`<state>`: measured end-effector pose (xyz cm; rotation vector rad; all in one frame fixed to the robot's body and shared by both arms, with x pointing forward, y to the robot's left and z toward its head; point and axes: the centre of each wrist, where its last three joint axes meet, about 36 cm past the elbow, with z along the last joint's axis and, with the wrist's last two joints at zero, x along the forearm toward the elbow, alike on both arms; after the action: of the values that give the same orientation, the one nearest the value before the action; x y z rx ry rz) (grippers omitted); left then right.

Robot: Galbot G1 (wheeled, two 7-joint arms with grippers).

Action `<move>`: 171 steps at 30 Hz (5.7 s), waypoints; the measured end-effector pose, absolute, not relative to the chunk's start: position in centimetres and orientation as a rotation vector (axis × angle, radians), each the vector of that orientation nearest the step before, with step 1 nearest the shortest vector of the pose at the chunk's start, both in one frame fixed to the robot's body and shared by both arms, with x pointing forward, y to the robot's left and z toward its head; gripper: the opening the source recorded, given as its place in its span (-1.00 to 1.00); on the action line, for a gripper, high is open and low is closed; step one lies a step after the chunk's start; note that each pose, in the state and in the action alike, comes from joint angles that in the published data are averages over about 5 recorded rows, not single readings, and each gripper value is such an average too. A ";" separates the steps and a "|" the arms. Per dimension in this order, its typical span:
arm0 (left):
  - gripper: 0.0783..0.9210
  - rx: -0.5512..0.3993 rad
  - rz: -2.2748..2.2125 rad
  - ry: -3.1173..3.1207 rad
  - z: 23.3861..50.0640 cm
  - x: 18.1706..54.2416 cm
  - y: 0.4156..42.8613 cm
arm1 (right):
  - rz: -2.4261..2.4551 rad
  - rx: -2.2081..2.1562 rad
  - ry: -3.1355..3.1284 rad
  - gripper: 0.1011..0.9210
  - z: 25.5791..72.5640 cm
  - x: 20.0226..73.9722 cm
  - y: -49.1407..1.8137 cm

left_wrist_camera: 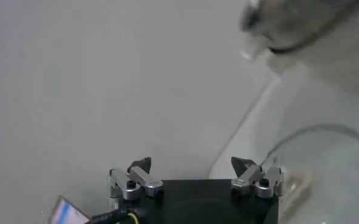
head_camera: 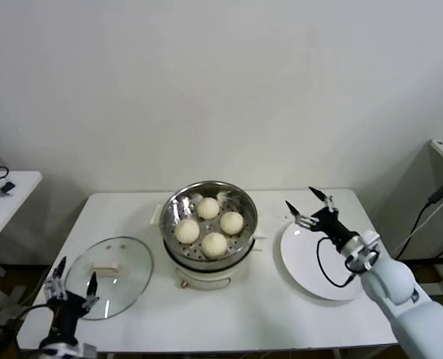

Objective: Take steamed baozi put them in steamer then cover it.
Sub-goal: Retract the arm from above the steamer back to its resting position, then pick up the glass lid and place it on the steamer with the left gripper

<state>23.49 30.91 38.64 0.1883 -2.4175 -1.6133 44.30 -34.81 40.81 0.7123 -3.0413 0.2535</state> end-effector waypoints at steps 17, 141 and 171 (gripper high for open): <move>0.77 0.006 -2.178 -1.976 31.1 26.6 30.8 | 0.214 0.549 -2.970 0.76 36.4 39.2 -35.6; -0.84 0.130 -2.204 -2.211 46.2 39.3 9.9 | 0.515 0.507 -2.879 0.76 34.1 40.7 -38.8; -0.84 0.049 -2.136 -2.188 43.7 42.7 3.4 | 0.526 0.469 -2.880 0.76 33.7 39.9 -40.9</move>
<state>42.67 3.39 43.74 0.0492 -2.1880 -2.1364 39.86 -40.85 33.75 0.4692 -2.8804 0.5262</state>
